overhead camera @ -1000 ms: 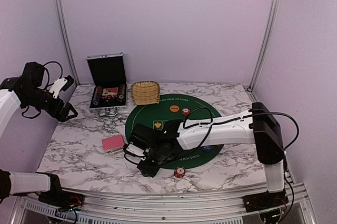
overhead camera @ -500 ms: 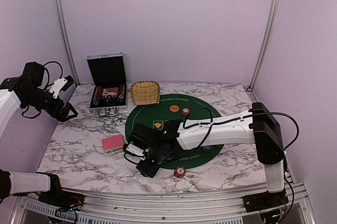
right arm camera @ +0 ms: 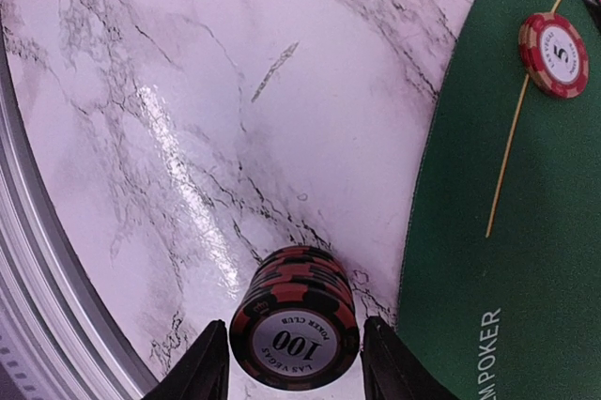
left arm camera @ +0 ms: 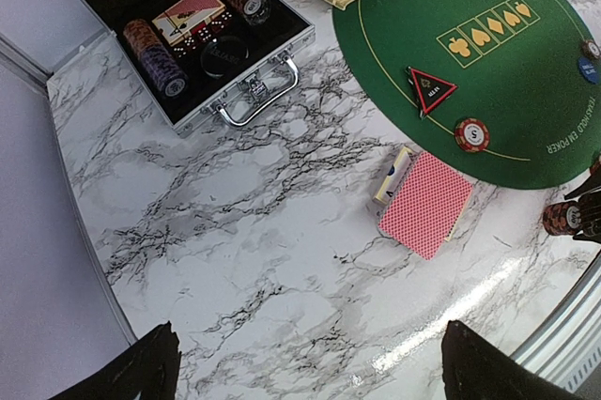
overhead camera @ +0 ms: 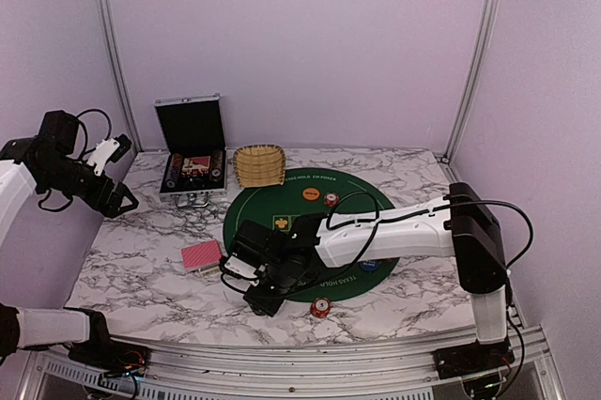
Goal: Distribute texas hold em gaming equipment
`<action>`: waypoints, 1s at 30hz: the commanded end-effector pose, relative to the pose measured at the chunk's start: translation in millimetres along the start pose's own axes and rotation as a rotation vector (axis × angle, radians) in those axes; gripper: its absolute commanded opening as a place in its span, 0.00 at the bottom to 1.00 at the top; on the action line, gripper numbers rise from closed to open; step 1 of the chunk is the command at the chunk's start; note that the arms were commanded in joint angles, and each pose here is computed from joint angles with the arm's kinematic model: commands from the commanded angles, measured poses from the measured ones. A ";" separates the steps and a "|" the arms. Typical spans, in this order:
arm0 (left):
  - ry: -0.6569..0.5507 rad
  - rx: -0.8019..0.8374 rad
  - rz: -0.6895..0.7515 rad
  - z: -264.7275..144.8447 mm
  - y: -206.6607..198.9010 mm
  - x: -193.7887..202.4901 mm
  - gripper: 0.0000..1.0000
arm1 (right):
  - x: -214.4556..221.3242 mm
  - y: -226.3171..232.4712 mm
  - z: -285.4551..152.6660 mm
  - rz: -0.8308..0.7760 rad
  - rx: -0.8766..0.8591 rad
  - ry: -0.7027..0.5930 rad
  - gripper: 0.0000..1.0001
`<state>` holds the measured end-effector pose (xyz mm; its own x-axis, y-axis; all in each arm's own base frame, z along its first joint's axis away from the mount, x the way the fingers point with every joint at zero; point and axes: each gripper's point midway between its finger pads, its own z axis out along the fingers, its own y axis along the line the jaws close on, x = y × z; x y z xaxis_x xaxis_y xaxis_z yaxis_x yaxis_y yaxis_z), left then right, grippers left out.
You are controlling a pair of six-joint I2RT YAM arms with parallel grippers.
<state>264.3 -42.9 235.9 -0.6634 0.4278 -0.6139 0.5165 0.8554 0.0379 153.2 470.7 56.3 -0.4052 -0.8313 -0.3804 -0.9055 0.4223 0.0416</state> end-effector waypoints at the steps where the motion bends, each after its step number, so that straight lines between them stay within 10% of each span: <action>1: 0.002 -0.003 0.009 -6.2 -3.3 2.6 0.99 | -2.4 5.5 0.5 -0.002 -0.005 -0.013 0.48; 14: 0.002 -0.003 0.010 -6.6 -3.5 2.8 0.99 | -1.4 5.3 1.9 -0.003 -0.004 -0.011 0.47; 30: -0.001 -0.001 0.009 -7.3 -4.0 1.9 0.99 | -17.4 7.4 -20.7 0.002 -0.013 -0.064 0.17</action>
<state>264.1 -42.9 236.1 -0.6631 0.4279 -0.6142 0.5163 0.8555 0.0386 152.9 470.1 54.4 -0.4077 -0.8305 -0.3796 -0.9044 0.4244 0.0428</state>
